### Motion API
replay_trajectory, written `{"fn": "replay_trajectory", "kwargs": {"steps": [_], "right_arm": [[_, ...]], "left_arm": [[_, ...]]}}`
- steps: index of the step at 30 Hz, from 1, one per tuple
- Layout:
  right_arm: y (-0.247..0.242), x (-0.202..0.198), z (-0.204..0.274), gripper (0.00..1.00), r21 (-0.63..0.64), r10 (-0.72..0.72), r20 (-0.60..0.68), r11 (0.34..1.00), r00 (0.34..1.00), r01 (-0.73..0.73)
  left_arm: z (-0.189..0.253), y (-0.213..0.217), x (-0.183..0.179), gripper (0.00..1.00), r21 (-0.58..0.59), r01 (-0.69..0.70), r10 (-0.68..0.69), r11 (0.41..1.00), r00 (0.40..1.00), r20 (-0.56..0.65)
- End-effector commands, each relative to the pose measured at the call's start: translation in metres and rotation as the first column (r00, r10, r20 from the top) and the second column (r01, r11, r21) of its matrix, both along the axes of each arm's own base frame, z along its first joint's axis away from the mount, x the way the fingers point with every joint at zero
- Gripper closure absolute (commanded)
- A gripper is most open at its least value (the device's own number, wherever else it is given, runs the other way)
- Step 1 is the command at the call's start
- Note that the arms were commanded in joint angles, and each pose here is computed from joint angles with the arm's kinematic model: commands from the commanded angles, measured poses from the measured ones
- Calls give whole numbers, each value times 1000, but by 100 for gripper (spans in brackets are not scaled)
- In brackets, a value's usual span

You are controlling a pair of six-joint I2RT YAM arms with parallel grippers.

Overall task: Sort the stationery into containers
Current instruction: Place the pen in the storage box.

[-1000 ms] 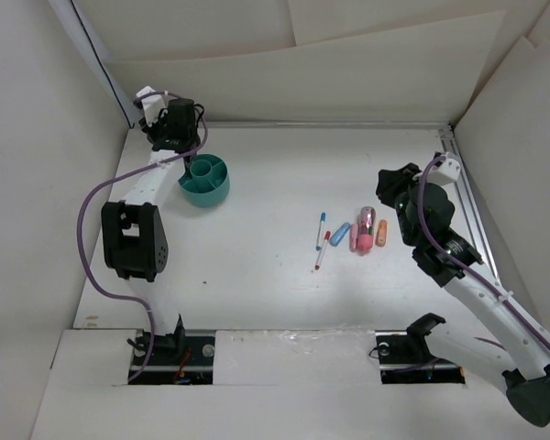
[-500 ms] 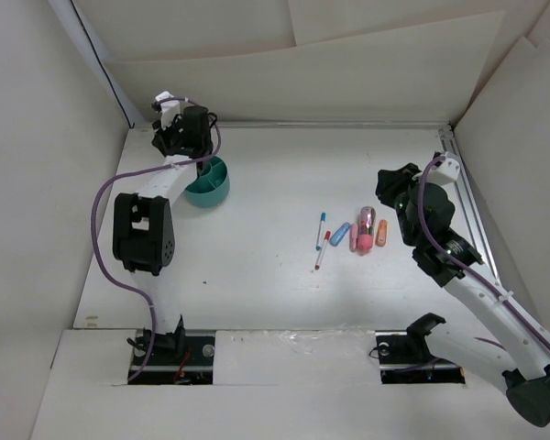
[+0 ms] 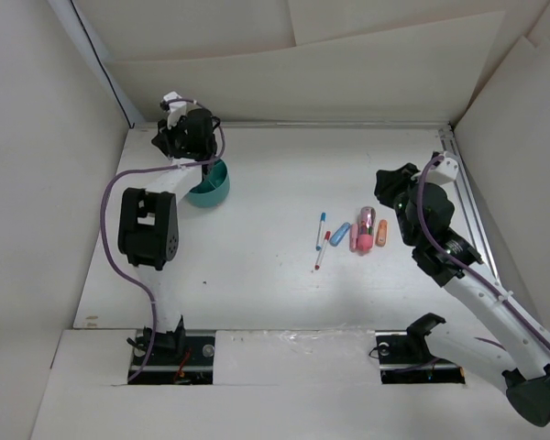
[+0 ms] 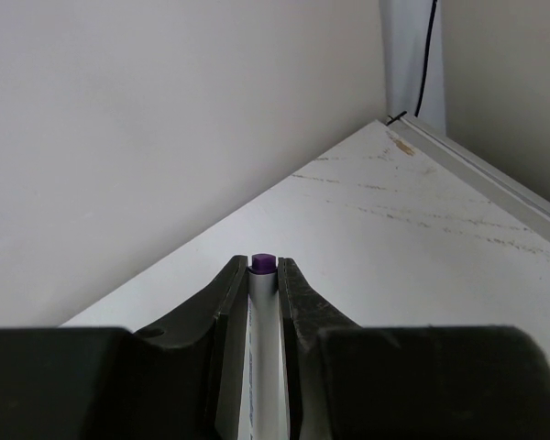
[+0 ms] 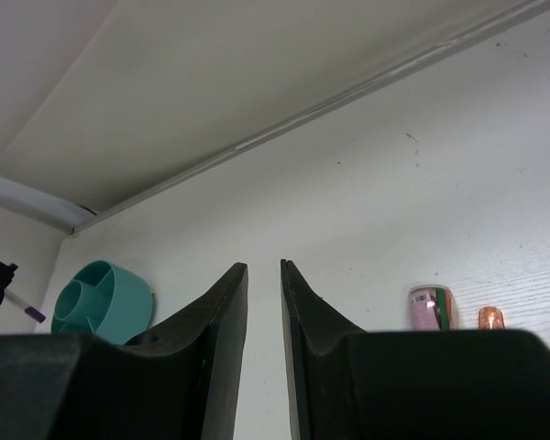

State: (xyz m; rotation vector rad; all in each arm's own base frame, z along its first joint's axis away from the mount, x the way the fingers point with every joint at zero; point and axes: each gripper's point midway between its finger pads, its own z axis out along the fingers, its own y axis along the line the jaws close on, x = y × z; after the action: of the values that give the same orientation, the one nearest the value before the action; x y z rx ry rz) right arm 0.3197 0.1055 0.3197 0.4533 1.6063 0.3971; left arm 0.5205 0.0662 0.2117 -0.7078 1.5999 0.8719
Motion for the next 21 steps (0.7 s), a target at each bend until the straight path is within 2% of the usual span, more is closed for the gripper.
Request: {"fn": "replay_trajectory", "kwargs": {"steps": [1, 21], "right_arm": [[1, 3, 14, 73, 19, 4, 53, 1000, 999, -5], [4, 5, 15, 73, 24, 13, 61, 1000, 998, -14]], "left_arm": [[15, -3, -2, 100, 44, -31, 29, 999, 999, 40], [-2, -9, 12, 100, 82, -26, 25, 996, 1000, 11]]}}
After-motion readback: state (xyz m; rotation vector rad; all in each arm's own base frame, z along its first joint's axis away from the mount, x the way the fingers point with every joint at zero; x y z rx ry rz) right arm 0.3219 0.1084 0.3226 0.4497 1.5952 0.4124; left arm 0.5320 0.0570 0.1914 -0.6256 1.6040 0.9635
